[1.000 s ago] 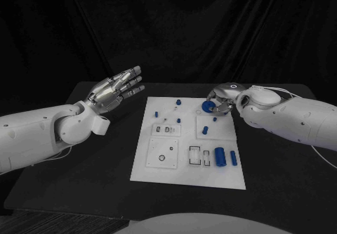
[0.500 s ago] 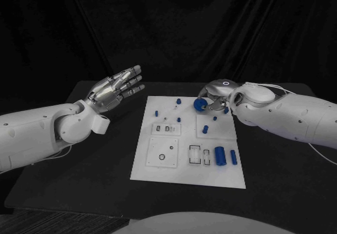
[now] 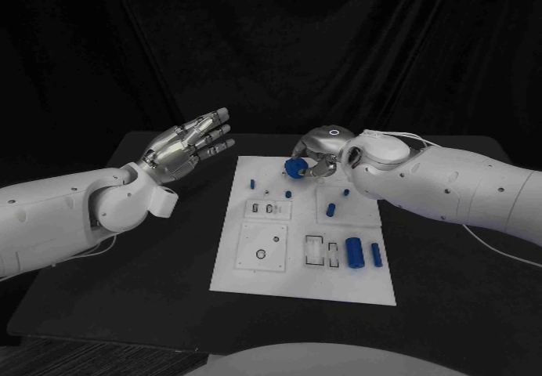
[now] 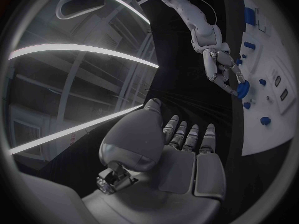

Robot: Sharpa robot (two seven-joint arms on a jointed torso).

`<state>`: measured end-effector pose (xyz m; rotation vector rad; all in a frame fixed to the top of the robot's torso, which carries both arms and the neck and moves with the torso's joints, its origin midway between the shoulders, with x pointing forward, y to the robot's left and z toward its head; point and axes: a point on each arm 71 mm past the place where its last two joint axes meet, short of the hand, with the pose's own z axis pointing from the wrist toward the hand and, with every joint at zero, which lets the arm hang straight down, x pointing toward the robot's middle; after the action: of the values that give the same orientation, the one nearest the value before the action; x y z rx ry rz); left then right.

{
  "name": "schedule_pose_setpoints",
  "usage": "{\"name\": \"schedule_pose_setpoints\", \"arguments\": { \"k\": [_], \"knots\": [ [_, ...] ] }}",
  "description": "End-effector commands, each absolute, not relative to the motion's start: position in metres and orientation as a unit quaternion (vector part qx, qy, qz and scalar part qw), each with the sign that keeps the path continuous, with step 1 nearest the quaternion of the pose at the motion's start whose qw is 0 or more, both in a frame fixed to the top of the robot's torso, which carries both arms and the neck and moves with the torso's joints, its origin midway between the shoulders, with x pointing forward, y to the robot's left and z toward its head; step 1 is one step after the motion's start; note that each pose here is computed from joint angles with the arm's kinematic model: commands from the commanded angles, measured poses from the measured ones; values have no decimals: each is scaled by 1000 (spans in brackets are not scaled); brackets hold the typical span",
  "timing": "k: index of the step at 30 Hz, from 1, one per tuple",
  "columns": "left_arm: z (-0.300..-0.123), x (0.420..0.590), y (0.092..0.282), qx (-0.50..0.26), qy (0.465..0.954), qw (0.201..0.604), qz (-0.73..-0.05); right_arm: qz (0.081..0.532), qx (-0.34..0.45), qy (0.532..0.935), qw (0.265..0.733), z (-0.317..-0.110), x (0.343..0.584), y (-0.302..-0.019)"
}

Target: Assemble the parts on the task board

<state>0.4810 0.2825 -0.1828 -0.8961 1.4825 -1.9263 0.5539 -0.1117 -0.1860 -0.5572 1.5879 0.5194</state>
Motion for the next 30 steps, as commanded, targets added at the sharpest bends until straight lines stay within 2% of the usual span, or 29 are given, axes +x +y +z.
{"name": "schedule_pose_setpoints", "arguments": {
  "k": [1,14,30],
  "knots": [
    [-182,480,281,-329,549,267,-721,231,-252,692,635,-185,556,-106],
    [-182,480,278,-329,551,265,-720,229,-261,705,619,-195,559,-88],
    [-182,481,279,-329,551,264,-720,229,-264,713,607,-203,558,-84]
  ]
}}
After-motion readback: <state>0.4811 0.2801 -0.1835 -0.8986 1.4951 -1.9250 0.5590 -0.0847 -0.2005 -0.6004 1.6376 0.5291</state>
